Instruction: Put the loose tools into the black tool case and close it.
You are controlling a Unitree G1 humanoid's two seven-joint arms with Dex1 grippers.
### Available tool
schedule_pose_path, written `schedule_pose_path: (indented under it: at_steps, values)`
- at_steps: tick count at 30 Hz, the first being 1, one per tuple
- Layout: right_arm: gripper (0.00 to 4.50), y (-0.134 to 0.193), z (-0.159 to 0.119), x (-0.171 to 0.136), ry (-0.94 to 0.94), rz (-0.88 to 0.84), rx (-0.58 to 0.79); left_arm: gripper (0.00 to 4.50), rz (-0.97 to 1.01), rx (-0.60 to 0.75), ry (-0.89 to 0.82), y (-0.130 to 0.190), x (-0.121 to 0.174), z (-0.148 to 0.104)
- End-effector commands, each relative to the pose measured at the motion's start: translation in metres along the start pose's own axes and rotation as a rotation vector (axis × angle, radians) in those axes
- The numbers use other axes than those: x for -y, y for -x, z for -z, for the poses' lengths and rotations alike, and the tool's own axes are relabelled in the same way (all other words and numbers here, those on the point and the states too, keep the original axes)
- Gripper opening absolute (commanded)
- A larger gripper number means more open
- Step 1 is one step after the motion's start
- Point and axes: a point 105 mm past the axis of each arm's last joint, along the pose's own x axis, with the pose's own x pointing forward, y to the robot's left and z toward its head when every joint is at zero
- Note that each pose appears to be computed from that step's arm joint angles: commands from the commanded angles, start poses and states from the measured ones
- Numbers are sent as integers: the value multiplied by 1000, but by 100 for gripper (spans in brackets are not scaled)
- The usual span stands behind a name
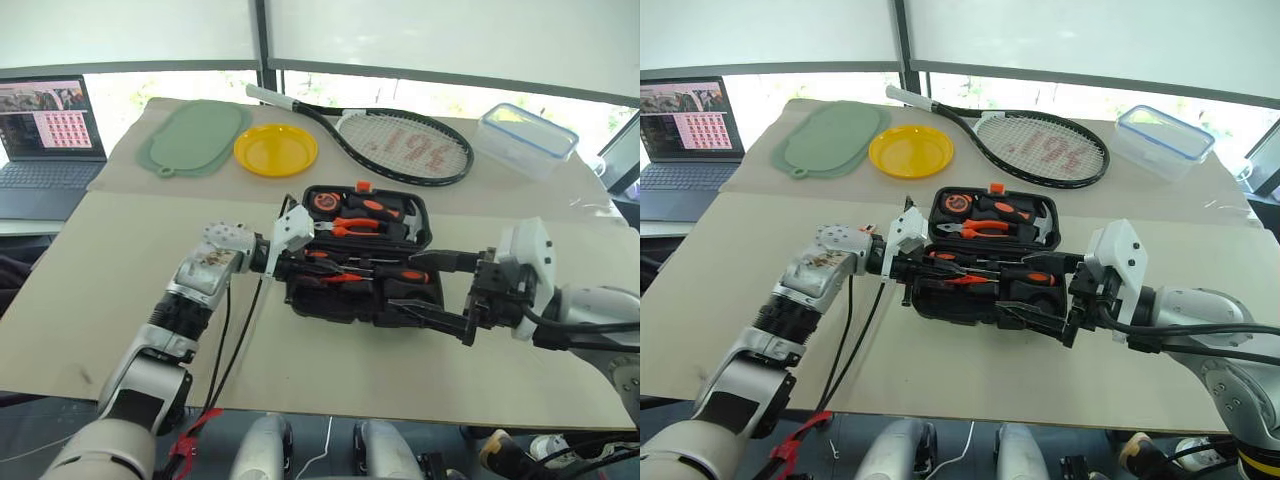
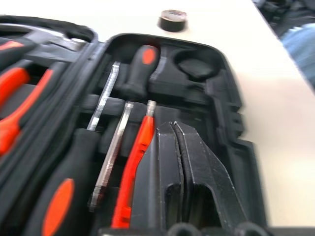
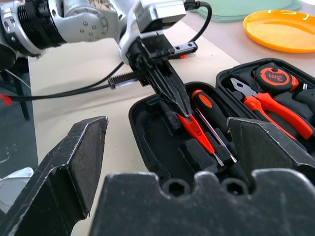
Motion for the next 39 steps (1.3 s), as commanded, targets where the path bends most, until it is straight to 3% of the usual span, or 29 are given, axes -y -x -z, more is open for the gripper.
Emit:
schedule_pose_path:
  at_steps: [1, 28, 37, 39]
  values:
    - [450, 4, -5, 2, 17, 12, 3, 5, -25, -18, -54, -3, -3, 3]
    - [450, 0, 0, 3, -7, -5, 2, 5, -62, -174, -30, -14, -2, 59]
    - [450, -8, 0, 7, 3, -37, 1, 5, -109, -180, -1, -6, -8, 60]
    - [450, -9, 2, 8, 6, -40, -4, 56, -133, -159, 13, 6, -12, 52]
